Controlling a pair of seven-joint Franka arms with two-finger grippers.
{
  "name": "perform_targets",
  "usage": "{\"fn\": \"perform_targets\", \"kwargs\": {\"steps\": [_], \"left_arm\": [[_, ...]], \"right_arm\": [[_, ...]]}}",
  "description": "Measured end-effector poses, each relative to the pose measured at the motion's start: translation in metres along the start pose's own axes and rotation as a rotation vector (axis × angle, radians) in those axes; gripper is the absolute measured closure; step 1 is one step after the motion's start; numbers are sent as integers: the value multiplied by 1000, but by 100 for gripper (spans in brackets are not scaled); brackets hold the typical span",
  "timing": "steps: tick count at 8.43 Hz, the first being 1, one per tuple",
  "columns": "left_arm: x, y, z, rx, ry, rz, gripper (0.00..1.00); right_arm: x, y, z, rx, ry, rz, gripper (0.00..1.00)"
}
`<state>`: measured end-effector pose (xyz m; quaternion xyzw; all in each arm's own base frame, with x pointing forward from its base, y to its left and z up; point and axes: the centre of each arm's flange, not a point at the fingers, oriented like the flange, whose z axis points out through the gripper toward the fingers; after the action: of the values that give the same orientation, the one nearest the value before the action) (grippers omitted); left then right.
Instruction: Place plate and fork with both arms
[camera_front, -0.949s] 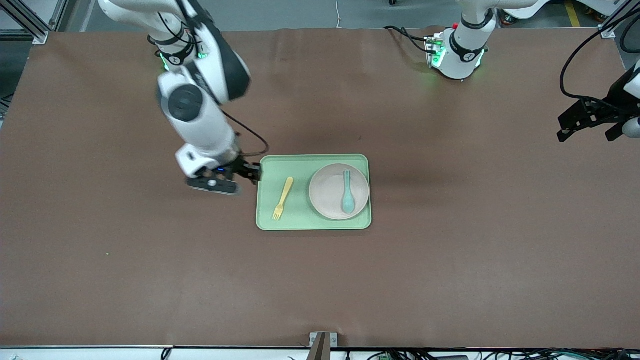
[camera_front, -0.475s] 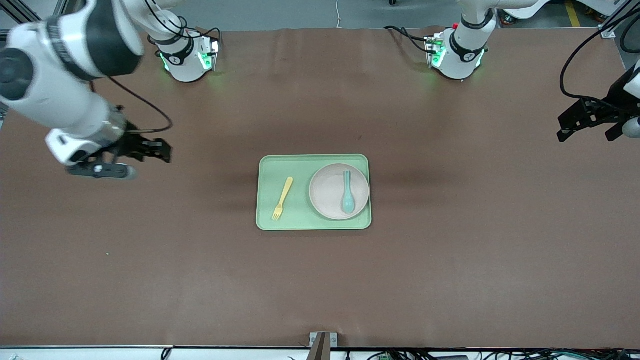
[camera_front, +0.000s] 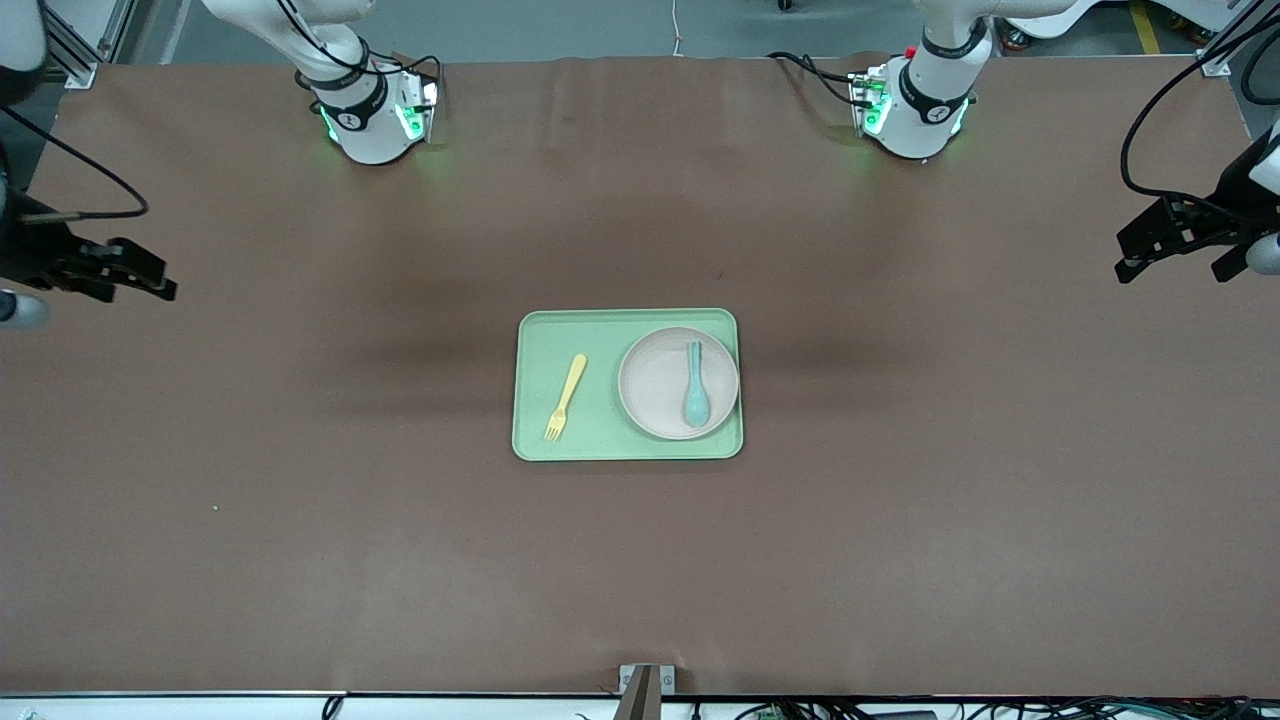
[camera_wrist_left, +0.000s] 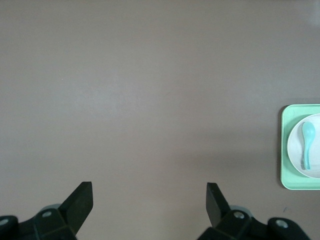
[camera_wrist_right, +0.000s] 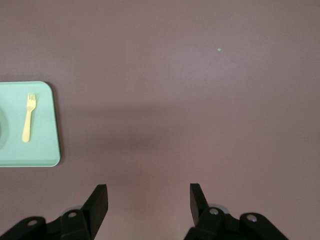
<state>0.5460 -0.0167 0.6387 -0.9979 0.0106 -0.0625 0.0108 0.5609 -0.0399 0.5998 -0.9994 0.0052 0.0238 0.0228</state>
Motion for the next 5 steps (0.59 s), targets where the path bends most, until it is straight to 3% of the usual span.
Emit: {"fn": "perform_targets", "kwargs": {"steps": [3,5], "left_arm": [[-1,0,-2,0,4,0,0],[-1,0,-2,0,4,-1,0]], "right_arm": [[2,-5,-17,-44,36,-17,0],[11,-5,-22,-48,57,-18,0]]}}
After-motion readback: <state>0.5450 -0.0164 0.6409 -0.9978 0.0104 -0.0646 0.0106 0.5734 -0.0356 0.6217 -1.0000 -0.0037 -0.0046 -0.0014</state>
